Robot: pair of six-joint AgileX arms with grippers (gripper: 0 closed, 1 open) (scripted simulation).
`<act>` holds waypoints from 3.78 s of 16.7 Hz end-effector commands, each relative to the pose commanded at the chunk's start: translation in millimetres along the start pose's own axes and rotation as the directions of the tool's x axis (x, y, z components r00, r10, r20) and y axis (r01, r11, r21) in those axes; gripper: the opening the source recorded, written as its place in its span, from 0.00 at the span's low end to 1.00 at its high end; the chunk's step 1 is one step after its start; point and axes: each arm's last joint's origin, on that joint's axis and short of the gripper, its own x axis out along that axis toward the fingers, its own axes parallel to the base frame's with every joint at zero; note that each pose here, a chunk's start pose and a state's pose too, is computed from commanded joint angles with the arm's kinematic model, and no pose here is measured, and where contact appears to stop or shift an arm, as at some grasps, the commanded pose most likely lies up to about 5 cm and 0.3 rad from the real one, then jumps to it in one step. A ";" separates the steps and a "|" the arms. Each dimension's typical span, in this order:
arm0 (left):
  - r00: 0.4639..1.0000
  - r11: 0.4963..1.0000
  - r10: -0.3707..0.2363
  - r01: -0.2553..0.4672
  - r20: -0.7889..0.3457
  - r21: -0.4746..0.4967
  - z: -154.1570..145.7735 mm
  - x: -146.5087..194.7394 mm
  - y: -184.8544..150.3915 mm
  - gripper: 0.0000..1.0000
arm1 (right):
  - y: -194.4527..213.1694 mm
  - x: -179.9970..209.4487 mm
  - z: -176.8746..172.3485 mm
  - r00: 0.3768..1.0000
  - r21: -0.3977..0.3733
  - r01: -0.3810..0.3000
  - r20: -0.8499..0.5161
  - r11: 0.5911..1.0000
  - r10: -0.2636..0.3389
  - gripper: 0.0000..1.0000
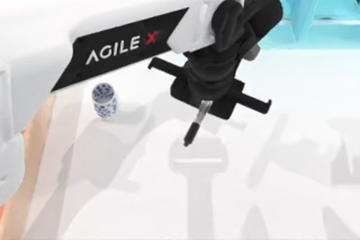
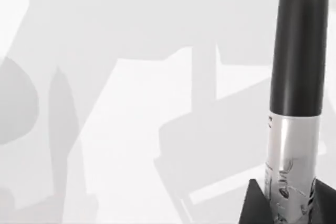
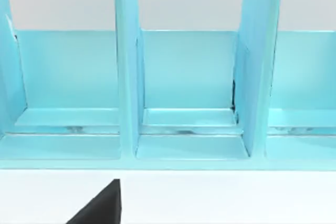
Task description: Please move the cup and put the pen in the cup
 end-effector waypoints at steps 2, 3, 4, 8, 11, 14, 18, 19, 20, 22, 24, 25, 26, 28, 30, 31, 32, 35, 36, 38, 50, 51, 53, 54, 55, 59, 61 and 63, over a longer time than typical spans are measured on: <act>0.997 0.999 -0.040 0.040 0.069 -0.011 1.3 6.7 9.4 0.00 | 0.0 0.0 0.0 1.000 0.000 0.000 0.000 1.000 0.000 1.00; 0.992 0.998 -0.062 0.064 0.109 -0.016 1.3 10.9 14.5 0.00 | 0.0 0.0 0.0 1.000 0.000 0.000 0.000 1.000 0.000 1.00; 0.984 0.996 -0.087 0.091 0.155 -0.020 1.0 14.2 20.6 0.00 | 0.0 0.0 0.0 1.000 0.000 0.000 0.000 1.000 0.000 1.00; 0.929 0.984 -0.158 0.175 0.334 -0.019 -9.6 27.1 47.2 0.00 | 0.0 0.0 0.0 1.000 0.000 0.000 0.000 1.000 0.000 1.00; 0.903 0.981 -0.180 0.196 0.390 -0.002 -28.1 46.5 59.8 0.00 | 0.0 0.0 0.0 1.000 0.000 0.000 0.000 1.000 0.000 1.00; 0.879 0.980 -0.184 0.197 0.440 0.017 -47.9 62.0 72.1 0.00 | 0.0 0.0 0.0 1.000 0.000 0.000 0.000 1.000 0.000 1.00; 0.801 0.982 -0.171 0.186 0.574 0.034 -69.8 65.6 89.2 0.00 | 0.0 0.0 0.0 1.000 0.000 0.000 0.000 1.000 0.000 1.00; 0.771 0.982 -0.165 0.183 0.615 0.034 -73.9 64.0 93.7 0.00 | 0.0 0.0 0.0 1.000 0.000 0.000 0.000 1.000 0.000 1.00; 0.740 0.983 -0.157 0.181 0.654 0.032 -78.1 62.0 98.2 0.00 | 0.0 0.0 0.0 1.000 0.000 0.000 0.000 1.000 0.000 1.00; 0.685 0.984 -0.138 0.176 0.715 0.021 -88.5 58.2 107.4 0.00 | 0.0 0.0 0.0 1.000 0.000 0.000 0.000 1.000 0.000 1.00; 0.644 0.986 -0.114 0.168 0.756 0.005 -101.2 57.8 116.0 0.00 | 0.0 0.0 0.0 1.000 0.000 0.000 0.000 1.000 0.000 1.00; 0.625 0.987 -0.101 0.164 0.774 -0.003 -107.8 59.0 119.8 0.00 | 0.0 0.0 0.0 1.000 0.000 0.000 0.000 1.000 0.000 1.00; 0.604 0.987 -0.087 0.158 0.792 -0.012 -114.4 60.4 123.3 0.00 | 0.0 0.0 0.0 1.000 0.000 0.000 0.000 1.000 0.000 1.00; 0.533 0.989 -0.053 0.144 0.845 -0.029 -126.3 58.9 130.2 0.00 | 0.0 0.0 0.0 1.000 0.000 0.000 0.000 1.000 0.000 1.00; 0.435 0.990 -0.010 0.129 0.901 -0.051 -138.2 51.7 138.4 0.00 | 0.0 0.0 0.0 1.000 0.000 0.000 0.000 1.000 0.000 1.00; 0.381 0.991 0.014 0.121 0.924 -0.065 -144.4 46.4 143.0 0.00 | 0.0 0.0 0.0 1.000 0.000 0.000 0.000 1.000 0.000 1.00; 0.327 0.990 0.040 0.112 0.944 -0.081 -150.9 40.5 147.8 0.00 | 0.0 0.0 0.0 1.000 0.000 0.000 0.000 1.000 0.000 1.00; 0.178 0.989 0.108 0.084 0.978 -0.125 -167.8 21.5 160.8 0.00 | 0.0 0.0 0.0 1.000 0.000 0.000 0.000 1.000 0.000 1.00; 0.138 0.988 0.124 0.075 0.983 -0.135 -171.3 16.0 163.7 0.00 | 0.0 0.0 0.0 1.000 0.000 0.000 0.000 1.000 0.000 1.00; 0.085 0.987 0.143 0.062 0.986 -0.148 -175.7 8.4 167.5 0.00 | 0.0 0.0 0.0 1.000 0.000 0.000 0.000 1.000 0.000 1.00; 0.084 0.987 0.143 0.060 0.986 -0.148 -162.8 14.7 168.6 0.00 | 0.0 0.0 0.0 1.000 0.000 0.000 0.000 1.000 0.000 1.00; 0.084 0.987 0.143 0.060 0.986 -0.148 -160.4 16.2 168.9 0.00 | 0.0 0.0 0.0 1.000 0.000 0.000 0.000 1.000 0.000 1.00; 0.080 0.987 0.142 0.062 0.987 -0.147 -155.3 18.4 169.4 0.00 | 0.0 0.0 0.0 1.000 0.000 0.000 0.000 1.000 0.000 1.00; 0.083 0.987 0.141 0.061 0.986 -0.147 -153.2 20.7 169.7 0.00 | 0.0 0.0 0.0 1.000 0.000 0.000 0.000 1.000 0.000 1.00; 0.085 0.987 0.141 0.061 0.986 -0.147 -151.0 22.7 169.9 0.00 | 0.0 0.0 0.0 1.000 0.000 0.000 0.000 1.000 0.000 1.00; 0.086 0.987 0.142 0.062 0.986 -0.147 -141.5 30.2 171.2 0.00 | 0.0 0.0 0.0 1.000 0.000 0.000 0.000 1.000 0.000 1.00; 0.082 0.987 0.144 0.061 0.986 -0.149 -138.1 31.9 172.2 0.00 | 0.0 0.0 0.0 1.000 0.000 0.000 0.000 1.000 0.000 1.00; 0.082 0.987 0.144 0.061 0.986 -0.149 -138.1 31.9 172.2 0.00 | 0.0 0.0 0.0 1.000 0.000 0.000 0.000 1.000 0.000 1.00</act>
